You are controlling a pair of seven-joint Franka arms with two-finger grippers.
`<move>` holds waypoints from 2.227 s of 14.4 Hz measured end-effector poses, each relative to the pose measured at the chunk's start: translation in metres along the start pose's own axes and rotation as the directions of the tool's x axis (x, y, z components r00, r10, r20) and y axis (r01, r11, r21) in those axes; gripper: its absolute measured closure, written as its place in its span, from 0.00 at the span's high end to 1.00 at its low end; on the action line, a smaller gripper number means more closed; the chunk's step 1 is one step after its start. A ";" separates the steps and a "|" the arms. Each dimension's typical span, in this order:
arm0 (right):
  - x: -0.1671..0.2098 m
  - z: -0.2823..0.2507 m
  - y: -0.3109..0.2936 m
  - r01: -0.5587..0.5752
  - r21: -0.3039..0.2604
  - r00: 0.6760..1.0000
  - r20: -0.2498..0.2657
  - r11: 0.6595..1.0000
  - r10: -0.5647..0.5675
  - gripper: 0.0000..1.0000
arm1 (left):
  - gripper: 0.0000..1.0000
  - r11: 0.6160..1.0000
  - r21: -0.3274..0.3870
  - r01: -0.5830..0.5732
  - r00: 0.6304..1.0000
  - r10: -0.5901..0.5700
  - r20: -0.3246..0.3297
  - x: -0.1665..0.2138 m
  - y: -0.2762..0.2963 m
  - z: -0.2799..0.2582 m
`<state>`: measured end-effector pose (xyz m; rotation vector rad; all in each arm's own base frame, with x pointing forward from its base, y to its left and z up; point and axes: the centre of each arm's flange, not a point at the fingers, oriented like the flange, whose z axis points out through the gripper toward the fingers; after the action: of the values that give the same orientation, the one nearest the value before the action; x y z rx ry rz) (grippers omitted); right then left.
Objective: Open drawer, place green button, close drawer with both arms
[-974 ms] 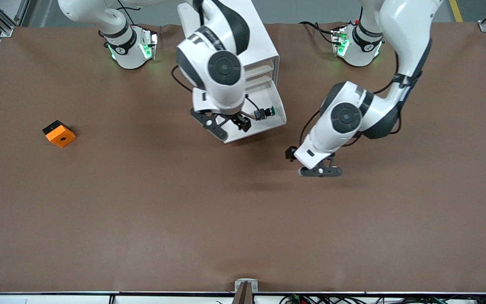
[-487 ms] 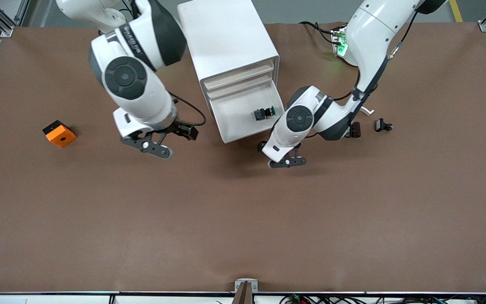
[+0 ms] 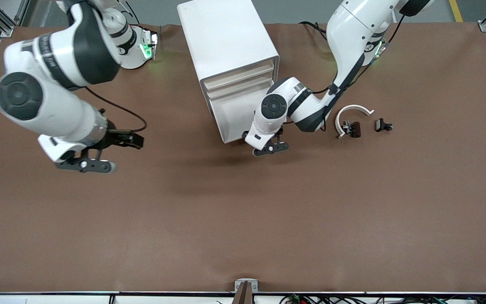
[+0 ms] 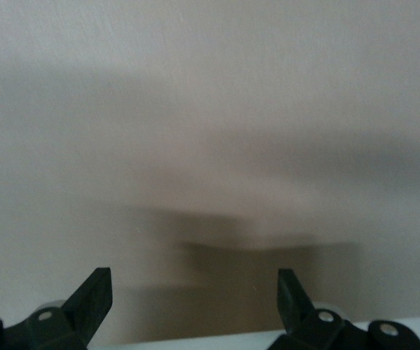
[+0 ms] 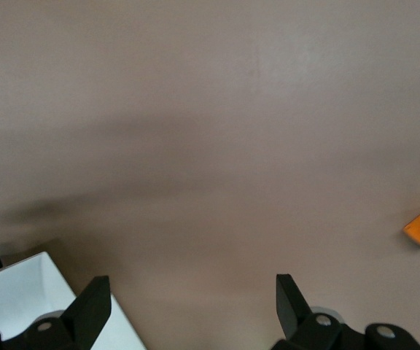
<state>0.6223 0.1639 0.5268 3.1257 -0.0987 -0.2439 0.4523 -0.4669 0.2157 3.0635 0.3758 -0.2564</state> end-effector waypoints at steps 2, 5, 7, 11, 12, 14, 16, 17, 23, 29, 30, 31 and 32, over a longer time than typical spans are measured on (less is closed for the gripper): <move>0.008 -0.007 0.039 0.025 0.011 1.000 -0.004 1.000 -0.025 1.00 | 1.00 0.999 0.038 0.019 1.000 -0.020 0.019 -0.015 0.004 0.005; 0.012 -0.010 0.084 0.048 0.005 0.999 0.014 0.999 -0.048 1.00 | 1.00 0.997 0.059 0.051 0.995 -0.056 0.083 -0.037 0.013 0.006; 0.014 -0.015 0.106 0.069 -0.020 0.998 0.005 0.997 -0.069 1.00 | 1.00 0.997 0.059 0.057 0.989 -0.064 0.131 -0.052 0.020 0.005; 0.014 -0.023 0.143 0.069 -0.022 0.998 -0.005 0.997 -0.069 1.00 | 1.00 0.997 0.051 0.066 0.977 -0.075 0.200 -0.077 0.030 0.007; 0.015 -0.023 0.152 0.059 -0.020 0.998 -0.006 0.998 -0.060 1.00 | 1.00 0.996 0.051 0.069 0.973 -0.079 0.217 -0.083 0.032 0.009; 0.015 -0.022 0.163 0.049 -0.017 0.999 0.003 0.999 -0.049 1.00 | 1.00 0.995 0.049 0.084 0.964 -0.093 0.250 -0.093 0.036 0.013; 0.013 -0.022 0.166 0.046 -0.016 0.999 0.015 0.999 -0.046 1.00 | 1.00 0.993 0.044 0.112 0.950 -0.120 0.289 -0.098 0.038 0.016; 0.010 -0.024 0.166 0.048 -0.015 0.999 0.022 0.999 -0.047 1.00 | 1.00 0.991 0.043 0.124 0.944 -0.131 0.303 -0.099 0.038 0.017; 0.000 -0.034 0.169 0.147 -0.036 0.989 0.034 0.989 -0.146 1.00 | 1.00 0.964 0.051 0.259 0.918 -0.262 0.299 -0.077 0.038 0.006; 0.001 -0.034 0.200 0.144 -0.040 0.989 0.037 0.989 -0.142 1.00 | 1.00 0.883 -0.027 0.468 0.858 -0.447 0.254 0.086 -0.017 -0.107; 0.001 -0.035 0.200 0.143 -0.040 0.989 0.035 0.989 -0.141 1.00 | 1.00 0.865 -0.045 0.500 0.845 -0.475 0.247 0.111 -0.035 -0.125; 0.001 -0.037 0.200 0.142 -0.041 0.990 0.027 0.989 -0.141 1.00 | 1.00 0.851 -0.056 0.523 0.836 -0.499 0.227 0.133 -0.055 -0.141; 0.001 -0.043 0.200 0.137 -0.043 0.991 0.013 0.990 -0.136 1.00 | 1.00 0.842 -0.062 0.536 0.834 -0.516 0.194 0.151 -0.074 -0.154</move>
<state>0.6173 -0.0358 0.5713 3.0907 0.1194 -0.2589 0.6032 -0.3491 0.3402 2.7267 1.1797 -0.4907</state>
